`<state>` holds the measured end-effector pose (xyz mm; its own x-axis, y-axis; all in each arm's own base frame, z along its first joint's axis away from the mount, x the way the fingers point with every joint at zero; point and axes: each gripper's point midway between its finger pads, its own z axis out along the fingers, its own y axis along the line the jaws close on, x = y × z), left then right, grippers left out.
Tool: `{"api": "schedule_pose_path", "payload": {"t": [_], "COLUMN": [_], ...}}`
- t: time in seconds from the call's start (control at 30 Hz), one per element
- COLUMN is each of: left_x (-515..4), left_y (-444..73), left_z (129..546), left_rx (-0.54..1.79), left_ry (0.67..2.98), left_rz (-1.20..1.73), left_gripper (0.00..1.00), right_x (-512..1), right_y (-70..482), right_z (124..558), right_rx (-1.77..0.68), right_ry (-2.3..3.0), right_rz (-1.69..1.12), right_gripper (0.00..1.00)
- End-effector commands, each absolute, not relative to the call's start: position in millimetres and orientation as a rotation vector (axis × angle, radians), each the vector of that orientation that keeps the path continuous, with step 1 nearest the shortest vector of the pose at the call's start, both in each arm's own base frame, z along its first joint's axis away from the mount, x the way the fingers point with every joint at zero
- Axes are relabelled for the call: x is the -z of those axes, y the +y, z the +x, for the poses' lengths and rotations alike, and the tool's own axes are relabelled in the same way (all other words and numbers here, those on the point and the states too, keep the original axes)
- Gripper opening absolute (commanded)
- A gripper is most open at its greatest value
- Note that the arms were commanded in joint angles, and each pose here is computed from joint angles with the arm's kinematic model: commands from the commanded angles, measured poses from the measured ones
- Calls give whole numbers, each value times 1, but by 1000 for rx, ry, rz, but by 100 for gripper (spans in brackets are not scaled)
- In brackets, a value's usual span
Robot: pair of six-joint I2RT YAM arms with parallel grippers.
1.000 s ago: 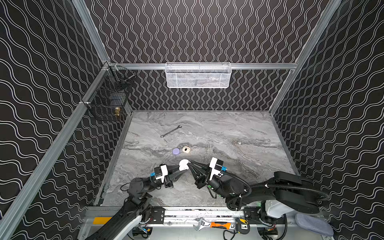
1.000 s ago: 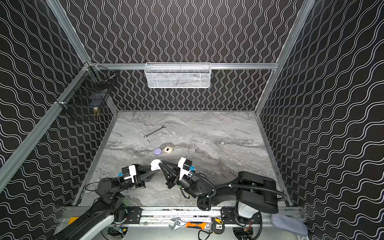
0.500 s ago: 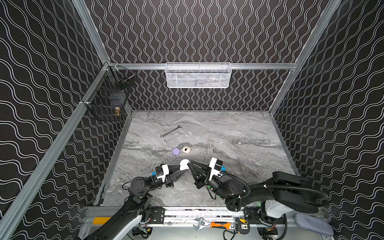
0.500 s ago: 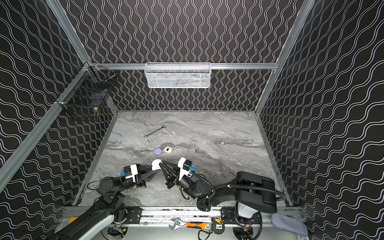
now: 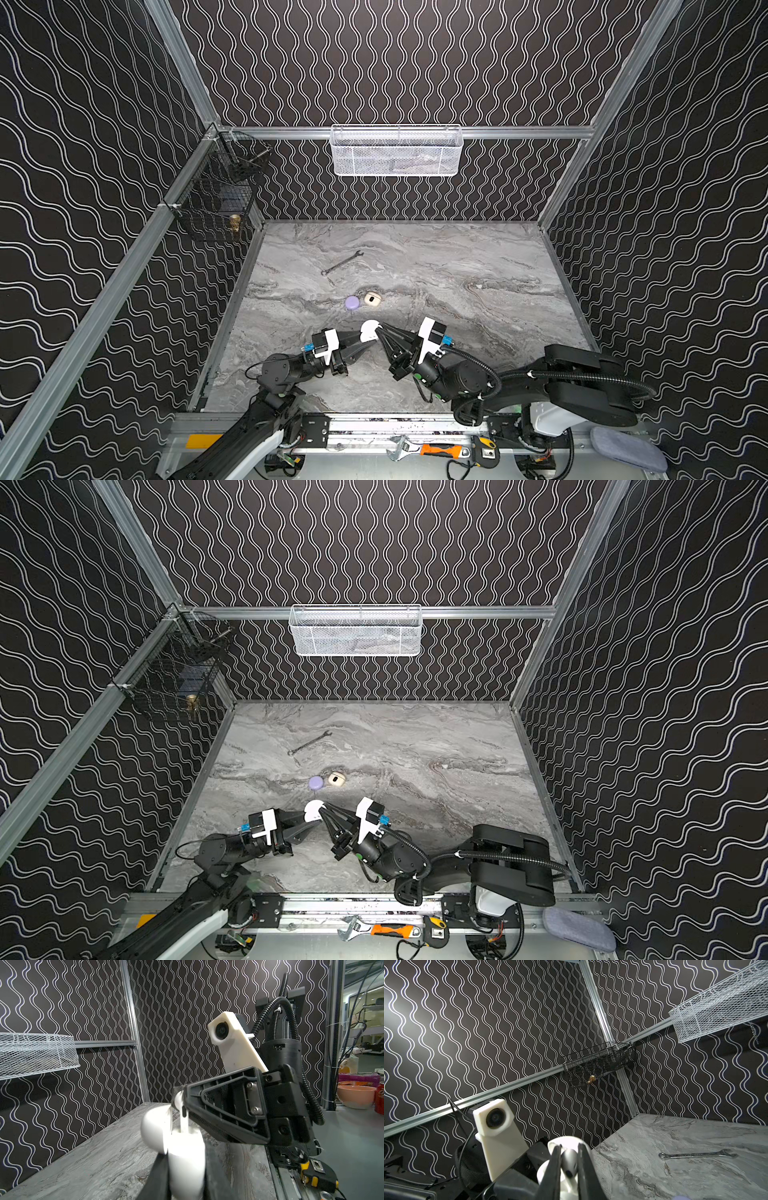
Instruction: Insert the wireless bluetooth earbuds into the charging case
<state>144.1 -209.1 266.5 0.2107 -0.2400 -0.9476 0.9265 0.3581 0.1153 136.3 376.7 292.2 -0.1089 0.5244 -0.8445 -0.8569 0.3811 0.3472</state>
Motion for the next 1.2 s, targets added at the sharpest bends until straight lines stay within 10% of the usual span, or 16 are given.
{"api": "schedule_pose_path", "payload": {"t": [0.0,1.17], "left_x": [-299,-291], "left_y": [-196,-194], "left_z": [146,143], "left_rx": [888,875], "left_ry": [911,902], "left_rz": [742,744], "left_gripper": [0,0], "right_x": [-303,-314], "right_y": [380,376], "right_z": [113,126], "right_rx": [-1316,-1268], "right_ry": [1104,1103], "right_rz": [-430,-340], "right_gripper": [6,6]}}
